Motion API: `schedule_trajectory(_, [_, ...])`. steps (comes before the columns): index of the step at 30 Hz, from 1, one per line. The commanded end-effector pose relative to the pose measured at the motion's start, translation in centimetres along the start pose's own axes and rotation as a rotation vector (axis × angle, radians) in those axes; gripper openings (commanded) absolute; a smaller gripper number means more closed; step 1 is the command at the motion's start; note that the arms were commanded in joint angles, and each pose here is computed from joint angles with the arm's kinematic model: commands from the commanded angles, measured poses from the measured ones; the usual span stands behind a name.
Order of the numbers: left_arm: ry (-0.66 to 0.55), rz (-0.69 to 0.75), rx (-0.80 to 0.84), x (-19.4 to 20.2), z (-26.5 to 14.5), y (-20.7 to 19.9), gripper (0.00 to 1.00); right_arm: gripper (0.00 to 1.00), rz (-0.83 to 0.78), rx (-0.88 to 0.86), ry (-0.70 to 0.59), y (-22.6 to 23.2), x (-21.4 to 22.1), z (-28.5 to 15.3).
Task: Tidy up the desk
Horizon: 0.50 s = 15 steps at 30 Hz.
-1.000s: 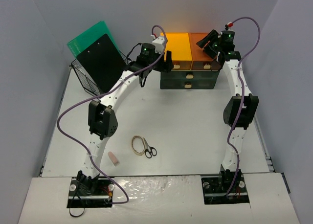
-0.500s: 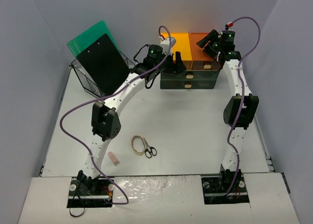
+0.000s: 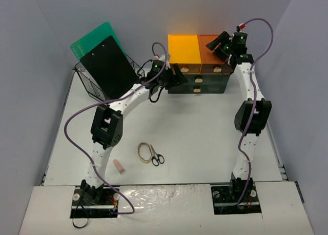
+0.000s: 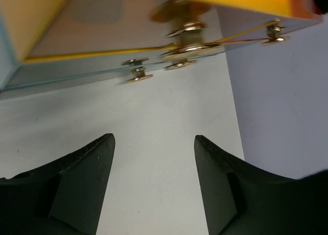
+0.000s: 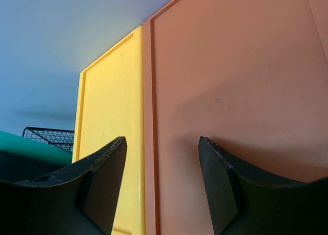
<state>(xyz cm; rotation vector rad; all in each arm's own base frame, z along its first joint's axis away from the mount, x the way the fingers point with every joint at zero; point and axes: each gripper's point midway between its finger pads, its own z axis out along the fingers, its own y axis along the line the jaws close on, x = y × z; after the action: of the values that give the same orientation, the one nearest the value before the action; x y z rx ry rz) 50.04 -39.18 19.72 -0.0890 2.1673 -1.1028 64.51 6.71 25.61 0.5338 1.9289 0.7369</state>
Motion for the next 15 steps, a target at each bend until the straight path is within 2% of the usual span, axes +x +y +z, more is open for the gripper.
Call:
schedule_trajectory(1, [-0.273,-0.124,0.201,-9.2,-6.2,-9.3,0.6,0.56,0.1,0.258,0.258,-9.1,8.3,0.7])
schedule_trajectory(11, [-0.348,-0.262,0.405,-14.9,-8.8,-12.6,0.6,0.56,0.103,0.281,0.273,-10.2,8.9,0.6])
schedule_trajectory(15, [-0.346,-0.395,0.504,-16.1,-8.2,-12.5,0.57,0.56,0.108,0.28,0.269,-10.2,8.7,0.7])
